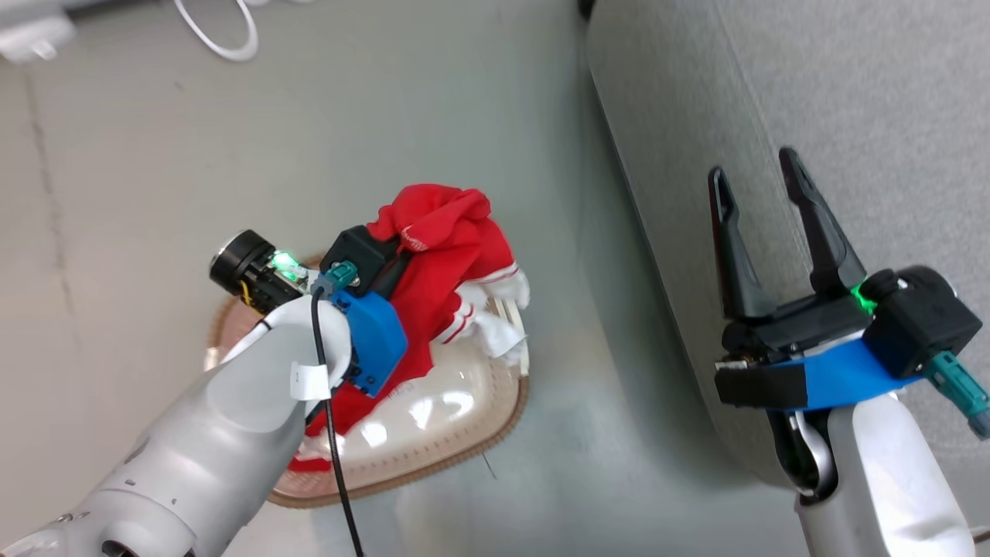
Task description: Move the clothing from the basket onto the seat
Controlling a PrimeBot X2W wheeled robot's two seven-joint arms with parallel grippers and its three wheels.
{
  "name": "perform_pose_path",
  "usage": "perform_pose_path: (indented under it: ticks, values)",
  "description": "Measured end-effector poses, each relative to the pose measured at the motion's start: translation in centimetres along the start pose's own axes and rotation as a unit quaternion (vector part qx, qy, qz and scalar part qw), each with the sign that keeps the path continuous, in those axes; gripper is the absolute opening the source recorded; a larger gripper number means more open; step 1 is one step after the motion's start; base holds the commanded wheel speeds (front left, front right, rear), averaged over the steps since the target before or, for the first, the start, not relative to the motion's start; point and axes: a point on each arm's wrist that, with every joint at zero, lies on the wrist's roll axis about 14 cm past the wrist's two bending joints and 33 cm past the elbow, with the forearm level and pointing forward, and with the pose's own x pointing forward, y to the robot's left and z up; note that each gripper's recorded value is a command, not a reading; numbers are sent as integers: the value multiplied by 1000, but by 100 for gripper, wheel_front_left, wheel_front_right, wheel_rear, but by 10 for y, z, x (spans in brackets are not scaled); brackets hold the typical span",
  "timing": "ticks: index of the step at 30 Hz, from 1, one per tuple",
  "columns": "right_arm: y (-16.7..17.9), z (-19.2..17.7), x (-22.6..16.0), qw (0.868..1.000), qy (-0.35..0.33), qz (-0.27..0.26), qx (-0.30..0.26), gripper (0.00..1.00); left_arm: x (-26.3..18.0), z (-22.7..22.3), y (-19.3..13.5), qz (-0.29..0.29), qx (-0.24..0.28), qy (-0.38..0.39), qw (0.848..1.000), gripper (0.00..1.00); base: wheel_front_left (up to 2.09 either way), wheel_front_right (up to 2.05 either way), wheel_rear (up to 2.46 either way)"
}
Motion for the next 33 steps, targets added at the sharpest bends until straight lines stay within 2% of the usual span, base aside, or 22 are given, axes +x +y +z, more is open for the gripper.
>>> perform_pose_path:
  ticks: [5,9,17,24,33]
  values:
    - [9,23,-12,1000,-20,10,3,100,-27,64,8,40,0,-83,996,0,0,0,0]
    - [17,37,-24,999,-32,16,6,100,-55,92,5,65,2,-129,989,0,0,0,0]
    - [30,61,-49,998,-54,27,10,100,-110,149,-4,104,-1,-232,967,0,0,0,0]
    - [37,73,-68,997,-67,33,12,100,-148,178,-18,124,5,-293,948,0,0,0,0]
    - [49,82,-84,996,-77,46,16,100,-177,189,-34,135,25,-325,936,0,0,0,0]
